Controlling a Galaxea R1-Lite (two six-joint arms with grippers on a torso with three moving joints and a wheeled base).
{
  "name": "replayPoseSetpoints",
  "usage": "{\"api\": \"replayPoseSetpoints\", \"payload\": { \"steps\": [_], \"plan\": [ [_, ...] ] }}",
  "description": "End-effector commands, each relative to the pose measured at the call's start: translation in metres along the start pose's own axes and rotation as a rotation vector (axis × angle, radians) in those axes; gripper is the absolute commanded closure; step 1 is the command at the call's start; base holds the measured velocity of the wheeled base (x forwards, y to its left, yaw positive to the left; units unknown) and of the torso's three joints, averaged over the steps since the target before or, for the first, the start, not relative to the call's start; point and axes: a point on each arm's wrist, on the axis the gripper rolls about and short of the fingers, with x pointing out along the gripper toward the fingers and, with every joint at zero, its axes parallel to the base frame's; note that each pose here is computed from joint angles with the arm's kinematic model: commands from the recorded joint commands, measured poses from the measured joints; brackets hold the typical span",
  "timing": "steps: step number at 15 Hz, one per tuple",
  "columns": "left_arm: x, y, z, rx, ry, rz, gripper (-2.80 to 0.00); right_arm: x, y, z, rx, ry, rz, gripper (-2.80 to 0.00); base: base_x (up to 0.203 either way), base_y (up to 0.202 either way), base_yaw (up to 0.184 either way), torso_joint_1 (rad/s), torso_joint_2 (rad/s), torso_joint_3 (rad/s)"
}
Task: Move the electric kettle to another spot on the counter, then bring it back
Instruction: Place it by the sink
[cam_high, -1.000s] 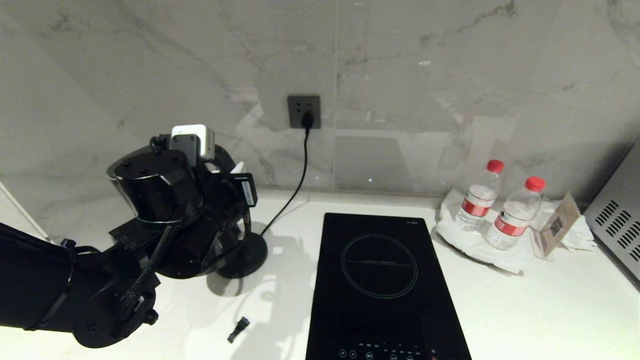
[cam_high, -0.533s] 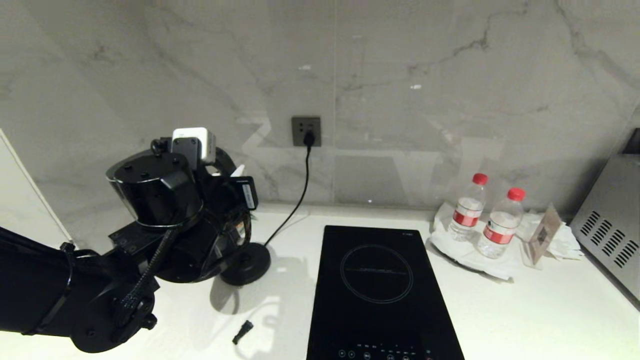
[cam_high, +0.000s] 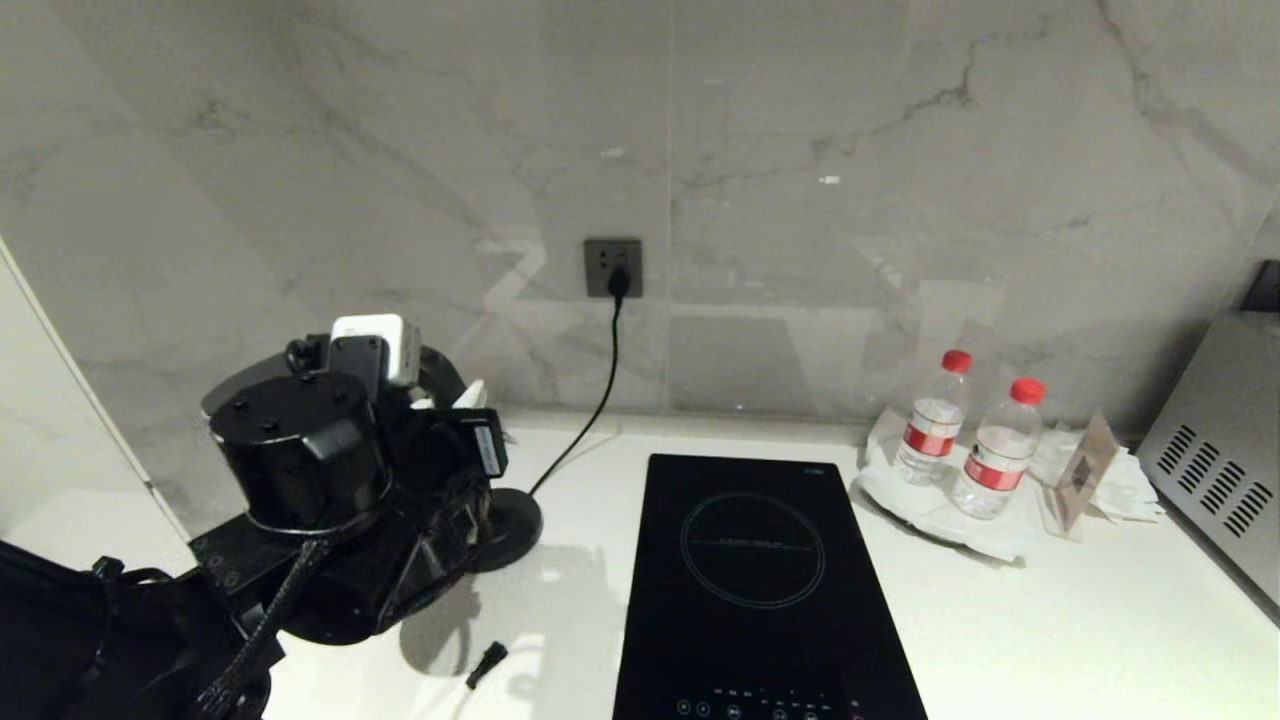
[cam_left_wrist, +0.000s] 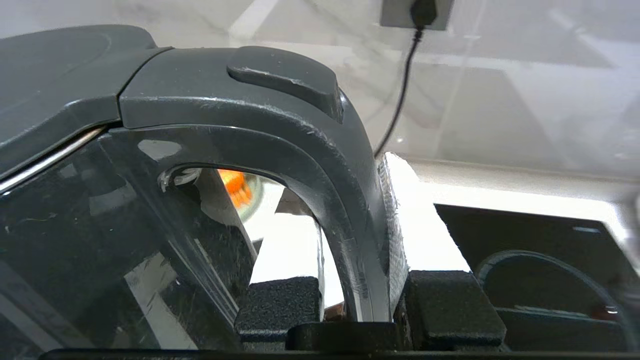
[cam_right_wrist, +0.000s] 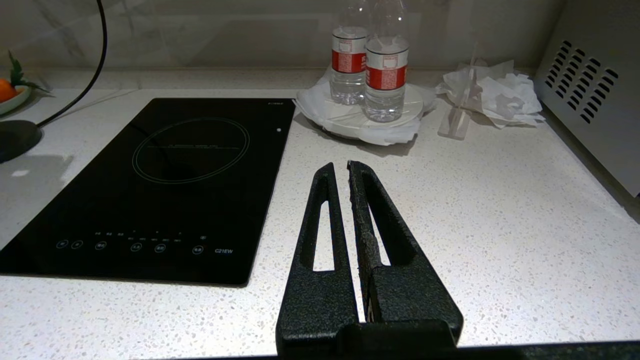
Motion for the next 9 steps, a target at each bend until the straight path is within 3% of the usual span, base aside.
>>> {"api": "replayPoseSetpoints", "payload": {
  "steps": [1, 5, 9],
  "plan": [
    [-0.012, 0.004, -0.008, -0.002, 0.017, 0.007, 0.0, 0.0, 0.0, 0.0, 0.0, 0.0, 0.0, 0.0, 0.0, 0.0, 0.0, 0.0, 0.0, 0.0],
    [-0.03, 0.019, -0.033, 0.006, 0.066, 0.025, 0.0, 0.0, 0.0, 0.0, 0.0, 0.0, 0.0, 0.0, 0.0, 0.0, 0.0, 0.0, 0.0, 0.0],
    [-0.037, 0.034, -0.047, -0.053, 0.113, 0.068, 0.0, 0.0, 0.0, 0.0, 0.0, 0.0, 0.0, 0.0, 0.0, 0.0, 0.0, 0.0, 0.0, 0.0]
  ]
}}
